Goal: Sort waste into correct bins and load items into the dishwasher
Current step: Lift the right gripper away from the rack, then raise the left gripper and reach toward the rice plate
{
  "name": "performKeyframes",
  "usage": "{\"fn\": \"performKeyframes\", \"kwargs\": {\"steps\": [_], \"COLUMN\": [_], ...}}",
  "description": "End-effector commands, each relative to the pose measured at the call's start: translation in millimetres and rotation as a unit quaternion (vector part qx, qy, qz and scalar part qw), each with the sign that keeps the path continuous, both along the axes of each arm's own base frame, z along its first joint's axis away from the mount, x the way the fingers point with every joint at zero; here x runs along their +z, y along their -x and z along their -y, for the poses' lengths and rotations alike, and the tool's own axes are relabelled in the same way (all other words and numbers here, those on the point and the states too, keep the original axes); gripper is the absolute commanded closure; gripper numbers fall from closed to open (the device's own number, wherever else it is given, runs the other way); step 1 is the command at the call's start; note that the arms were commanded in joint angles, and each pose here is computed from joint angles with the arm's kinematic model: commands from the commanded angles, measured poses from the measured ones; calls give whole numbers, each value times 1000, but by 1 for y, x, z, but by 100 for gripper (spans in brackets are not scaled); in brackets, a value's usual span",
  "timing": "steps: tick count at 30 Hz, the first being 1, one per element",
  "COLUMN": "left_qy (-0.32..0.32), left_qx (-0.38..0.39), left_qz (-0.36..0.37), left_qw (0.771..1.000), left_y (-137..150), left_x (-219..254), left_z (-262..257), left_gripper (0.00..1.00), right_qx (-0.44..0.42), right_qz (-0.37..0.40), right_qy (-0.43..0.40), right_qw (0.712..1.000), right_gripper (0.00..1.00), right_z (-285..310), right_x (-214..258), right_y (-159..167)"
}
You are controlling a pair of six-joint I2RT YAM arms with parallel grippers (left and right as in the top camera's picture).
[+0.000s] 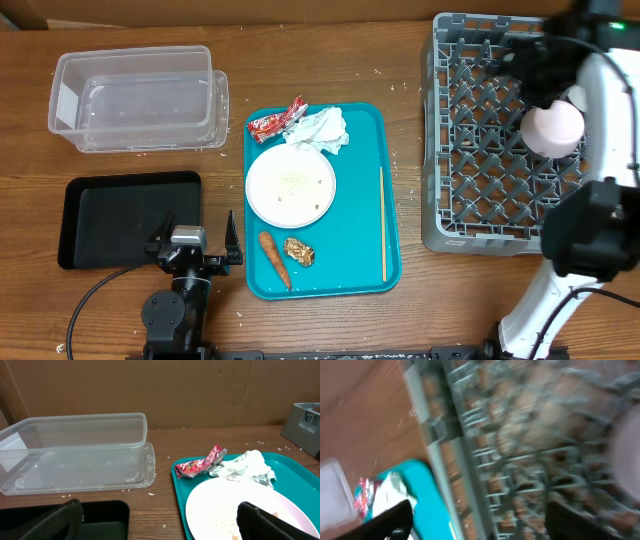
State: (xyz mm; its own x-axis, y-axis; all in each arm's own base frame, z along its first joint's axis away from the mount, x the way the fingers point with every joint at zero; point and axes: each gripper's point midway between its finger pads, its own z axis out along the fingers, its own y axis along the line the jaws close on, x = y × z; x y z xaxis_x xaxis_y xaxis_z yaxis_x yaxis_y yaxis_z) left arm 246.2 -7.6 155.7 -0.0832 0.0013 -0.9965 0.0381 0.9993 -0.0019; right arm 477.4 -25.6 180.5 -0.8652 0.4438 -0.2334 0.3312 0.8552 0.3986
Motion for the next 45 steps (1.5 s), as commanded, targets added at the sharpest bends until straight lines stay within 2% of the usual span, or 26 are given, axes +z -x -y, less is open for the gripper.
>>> {"fn": "performKeyframes", "kwargs": {"steps": [1,4,7,10,18,21,28,35,42,45], "left_qy": [-6,-6,-6,-6,-6,-6,-6,-6,-4,80], "left_qx": [5,5,5,5,5,5,5,5,-3,-61], "left_qz": [3,3,3,3,3,3,3,3,5,3], "left_qw": [1000,1000,1000,1000,1000,1000,1000,1000,1000,995], "left_y": [0,0,0,0,0,0,0,0,0,2], "left_x": [0,0,0,0,0,0,0,0,1,4], "left_z": [-2,-2,-2,-2,-2,-2,-2,-2,1,23], "left_gripper": [0,0,0,0,0,0,0,0,0,0], "right_qx": [75,116,117,85,-7,-45,-62,-86,-86,-86], "right_qz": [42,58,82,94,94,76,86,84,84,84], "right_qy": [4,5,61,146,206,185,80,82,81,82], "right_qw": [996,992,988,981,974,979,991,989,989,989], "right_gripper": [0,0,0,0,0,0,0,0,0,0], "right_z": [-71,-110,-117,-98,-15,31,61,86,86,86], "right_x": [28,31,31,32,36,33,35,36,36,36], "right_y": [-4,-6,-16,-26,-37,-30,-25,-20,-20,-20]}}
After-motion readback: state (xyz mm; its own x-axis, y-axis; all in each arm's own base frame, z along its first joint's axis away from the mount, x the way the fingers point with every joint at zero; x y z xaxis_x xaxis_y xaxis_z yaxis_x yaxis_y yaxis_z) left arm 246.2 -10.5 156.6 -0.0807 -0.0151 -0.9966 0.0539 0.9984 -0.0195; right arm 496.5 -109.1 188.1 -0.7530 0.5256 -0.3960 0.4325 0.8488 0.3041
